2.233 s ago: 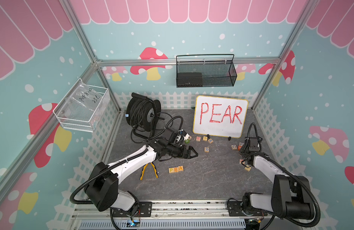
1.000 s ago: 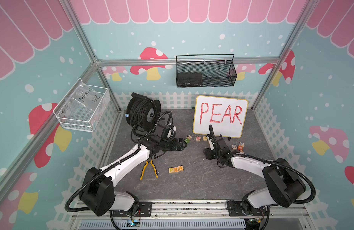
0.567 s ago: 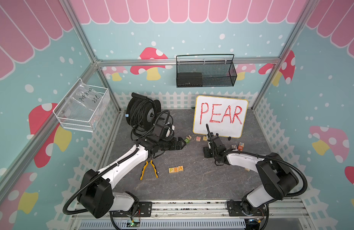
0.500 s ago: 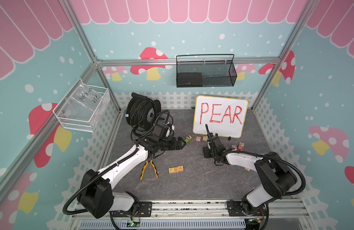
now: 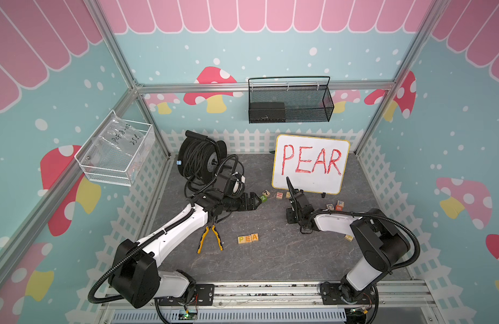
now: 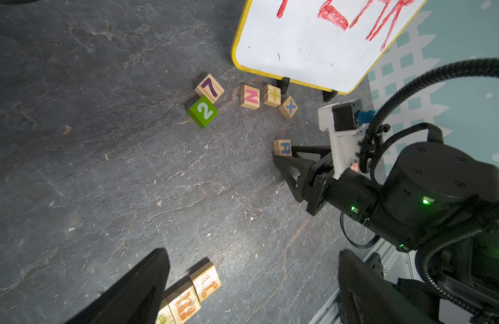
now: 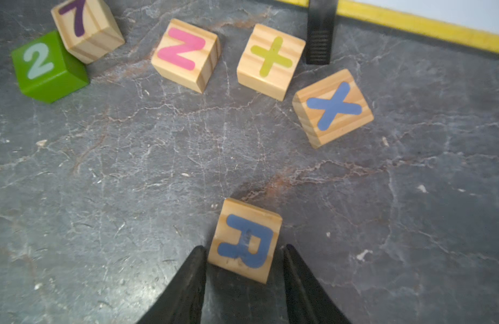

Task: Spell the uppercase word “pear” with letter blocks
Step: Pick up the letter block from the center of the board.

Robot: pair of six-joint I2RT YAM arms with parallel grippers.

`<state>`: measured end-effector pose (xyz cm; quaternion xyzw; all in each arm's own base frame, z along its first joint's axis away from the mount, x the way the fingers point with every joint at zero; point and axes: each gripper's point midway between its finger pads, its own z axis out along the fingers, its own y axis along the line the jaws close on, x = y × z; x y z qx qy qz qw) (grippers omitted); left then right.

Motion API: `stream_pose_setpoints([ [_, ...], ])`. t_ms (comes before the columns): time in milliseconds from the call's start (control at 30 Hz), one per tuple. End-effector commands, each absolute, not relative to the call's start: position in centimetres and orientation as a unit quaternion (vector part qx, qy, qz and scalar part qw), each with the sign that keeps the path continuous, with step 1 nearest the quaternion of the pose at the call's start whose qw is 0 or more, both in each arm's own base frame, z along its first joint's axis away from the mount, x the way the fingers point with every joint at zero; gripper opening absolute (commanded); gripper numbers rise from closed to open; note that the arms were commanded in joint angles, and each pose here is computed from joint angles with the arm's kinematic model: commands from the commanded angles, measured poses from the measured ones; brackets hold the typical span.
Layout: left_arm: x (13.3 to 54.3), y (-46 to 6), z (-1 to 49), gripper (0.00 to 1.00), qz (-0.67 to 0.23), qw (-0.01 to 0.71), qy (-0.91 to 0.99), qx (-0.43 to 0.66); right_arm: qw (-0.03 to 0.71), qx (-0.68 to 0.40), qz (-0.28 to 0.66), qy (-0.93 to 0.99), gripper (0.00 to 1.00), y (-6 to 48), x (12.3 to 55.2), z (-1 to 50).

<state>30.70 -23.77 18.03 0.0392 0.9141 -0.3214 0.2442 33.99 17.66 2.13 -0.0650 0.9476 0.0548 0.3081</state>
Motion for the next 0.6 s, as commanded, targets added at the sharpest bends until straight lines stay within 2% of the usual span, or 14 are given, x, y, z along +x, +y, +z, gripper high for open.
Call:
stream_pose_setpoints([
  [0, 30.7, -23.5, 18.4, 0.96, -0.323, 0.250, 0.912, 0.035, 0.302, -0.055, 0.041, 0.951, 0.39, 17.3, 33.8, 1.6],
  [267, 31.3, -23.0, 18.2, 0.96, -0.321, 0.248, 0.914, 0.027, 0.311, -0.080, 0.035, 0.947, 0.29, 17.1, 33.2, 3.0],
  [567, 31.4, -23.2, 17.7, 0.96, -0.328, 0.235, 0.915, 0.024, 0.327, -0.233, 0.096, 0.911, 0.27, 20.4, 28.3, 7.4],
])
